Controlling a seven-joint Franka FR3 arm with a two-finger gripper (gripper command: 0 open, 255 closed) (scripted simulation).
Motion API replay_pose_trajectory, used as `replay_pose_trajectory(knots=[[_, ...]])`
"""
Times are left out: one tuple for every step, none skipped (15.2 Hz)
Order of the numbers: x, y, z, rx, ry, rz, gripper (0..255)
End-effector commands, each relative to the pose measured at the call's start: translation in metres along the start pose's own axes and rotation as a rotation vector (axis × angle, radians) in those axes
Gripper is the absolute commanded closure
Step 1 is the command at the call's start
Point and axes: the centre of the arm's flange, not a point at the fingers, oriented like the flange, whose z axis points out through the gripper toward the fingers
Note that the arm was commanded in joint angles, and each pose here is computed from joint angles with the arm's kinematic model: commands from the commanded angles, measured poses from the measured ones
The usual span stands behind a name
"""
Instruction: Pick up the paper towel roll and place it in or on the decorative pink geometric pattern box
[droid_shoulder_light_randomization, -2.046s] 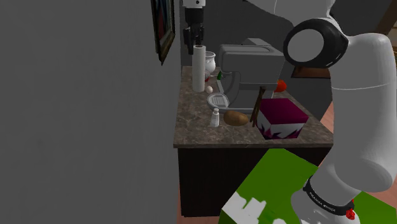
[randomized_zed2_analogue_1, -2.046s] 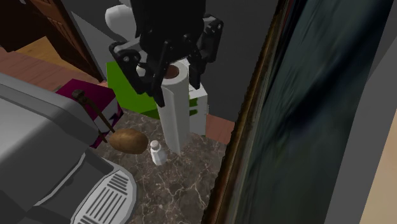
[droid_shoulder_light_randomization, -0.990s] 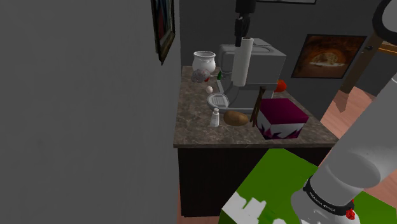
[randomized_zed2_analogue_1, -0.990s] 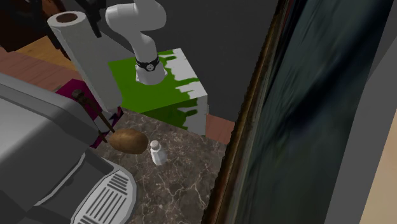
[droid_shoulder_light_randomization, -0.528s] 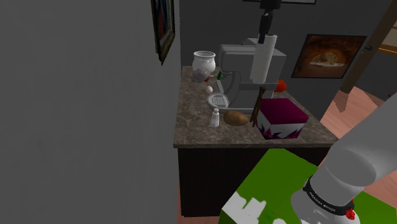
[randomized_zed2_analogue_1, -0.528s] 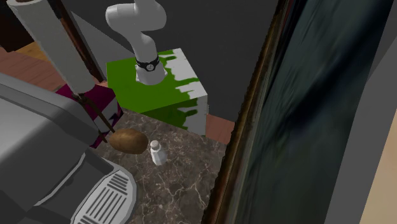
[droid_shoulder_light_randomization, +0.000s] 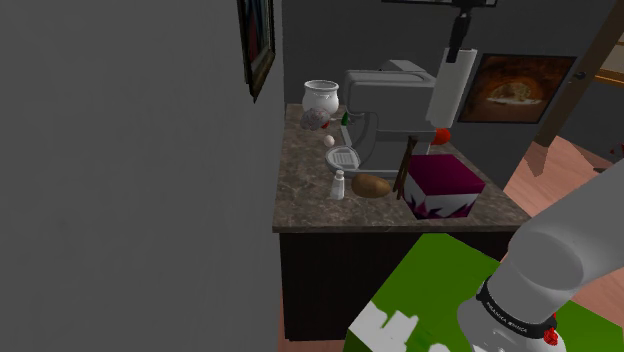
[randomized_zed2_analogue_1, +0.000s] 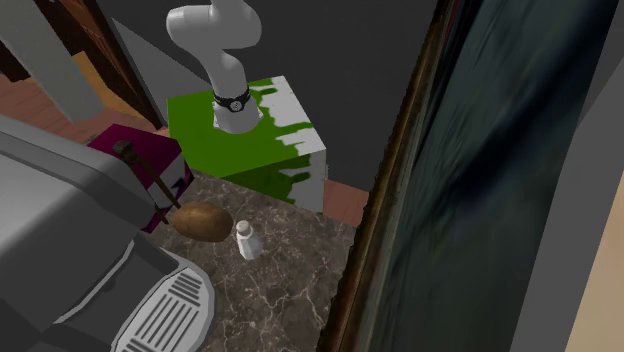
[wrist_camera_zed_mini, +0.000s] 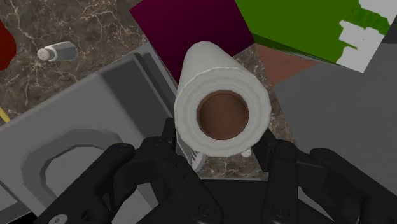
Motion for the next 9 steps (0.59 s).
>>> replay_pose_trajectory(knots=[[-0.024,0.011,-0.006,0.000,0.000,-0.002,255],[-0.036,0.017,-0.008,0.000,0.000,-0.002,255],[-0.047,0.023,-0.010,0.000,0.000,-0.002,255],[-0.056,0.027,-0.011,0.000,0.000,-0.002,255],[-0.056,0.027,-0.006,0.000,0.000,-0.002,255],[-0.056,0.027,-0.001,0.000,0.000,-0.002,255],[-0.056,0.027,0.004,0.000,0.000,-0.002,255],[-0.055,0.027,0.010,0.000,0.000,-0.002,255],[-0.055,0.027,0.015,0.000,0.000,-0.002,255]])
